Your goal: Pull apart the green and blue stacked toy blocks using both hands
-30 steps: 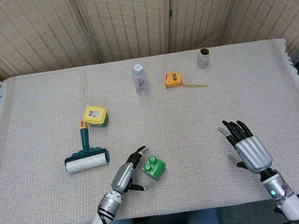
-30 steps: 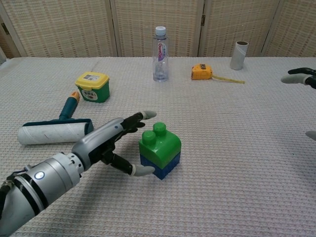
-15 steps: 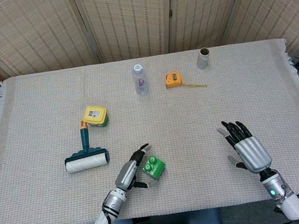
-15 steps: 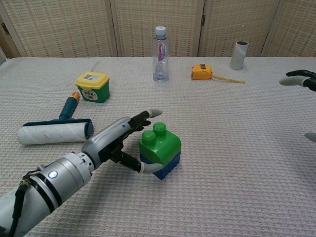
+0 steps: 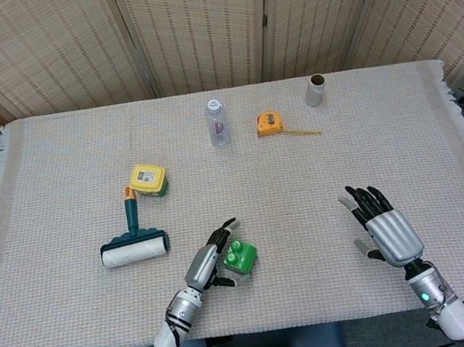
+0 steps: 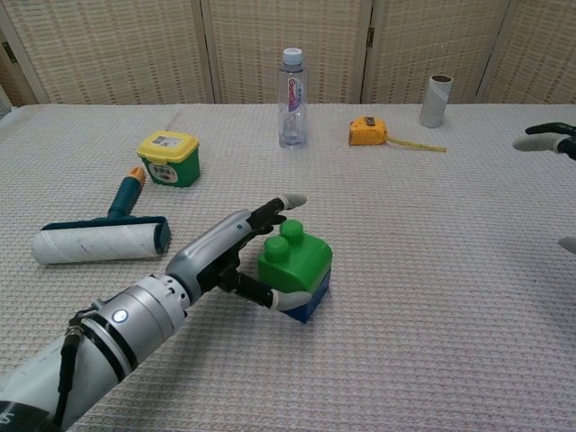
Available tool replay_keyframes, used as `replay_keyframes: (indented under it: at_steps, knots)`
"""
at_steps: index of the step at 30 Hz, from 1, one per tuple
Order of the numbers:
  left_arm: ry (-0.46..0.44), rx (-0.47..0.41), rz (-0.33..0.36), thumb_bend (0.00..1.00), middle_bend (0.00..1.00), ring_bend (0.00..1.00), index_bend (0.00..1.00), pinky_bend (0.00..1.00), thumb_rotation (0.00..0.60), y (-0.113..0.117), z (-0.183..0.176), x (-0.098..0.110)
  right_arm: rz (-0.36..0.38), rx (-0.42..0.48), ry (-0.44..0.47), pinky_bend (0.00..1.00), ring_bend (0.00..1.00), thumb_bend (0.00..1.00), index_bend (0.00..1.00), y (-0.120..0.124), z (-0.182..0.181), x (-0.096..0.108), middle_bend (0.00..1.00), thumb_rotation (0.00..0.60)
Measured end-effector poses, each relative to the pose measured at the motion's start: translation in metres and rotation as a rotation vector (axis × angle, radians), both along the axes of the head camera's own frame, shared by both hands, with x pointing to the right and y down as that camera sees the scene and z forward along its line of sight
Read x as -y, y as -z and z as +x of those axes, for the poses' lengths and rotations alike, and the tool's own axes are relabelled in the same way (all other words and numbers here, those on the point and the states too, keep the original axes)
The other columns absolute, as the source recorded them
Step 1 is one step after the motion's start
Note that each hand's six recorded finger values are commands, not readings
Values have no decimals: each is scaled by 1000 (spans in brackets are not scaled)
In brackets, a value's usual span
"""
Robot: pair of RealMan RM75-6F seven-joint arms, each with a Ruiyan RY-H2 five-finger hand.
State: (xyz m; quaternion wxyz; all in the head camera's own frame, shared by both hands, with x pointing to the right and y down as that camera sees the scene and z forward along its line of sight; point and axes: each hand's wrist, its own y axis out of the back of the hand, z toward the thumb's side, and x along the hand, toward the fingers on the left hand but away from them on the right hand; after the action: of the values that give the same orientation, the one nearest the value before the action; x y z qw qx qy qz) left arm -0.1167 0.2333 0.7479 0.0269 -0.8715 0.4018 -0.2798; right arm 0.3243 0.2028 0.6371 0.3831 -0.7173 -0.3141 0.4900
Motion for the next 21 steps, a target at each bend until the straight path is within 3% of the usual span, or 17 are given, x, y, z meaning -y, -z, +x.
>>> replay_keyframes:
  at_steps: [7,21]
  knots:
    - [14,4,-1,241,49,0,15,0,600,-9,3,1,-9,4,3,0,0,372,0,-1,1,0,0,600]
    - [36,-10,37,241,108,0,28,0,600,3,-5,8,-32,-2,20,0,0,371,0,-5,-3,-3,0,600]
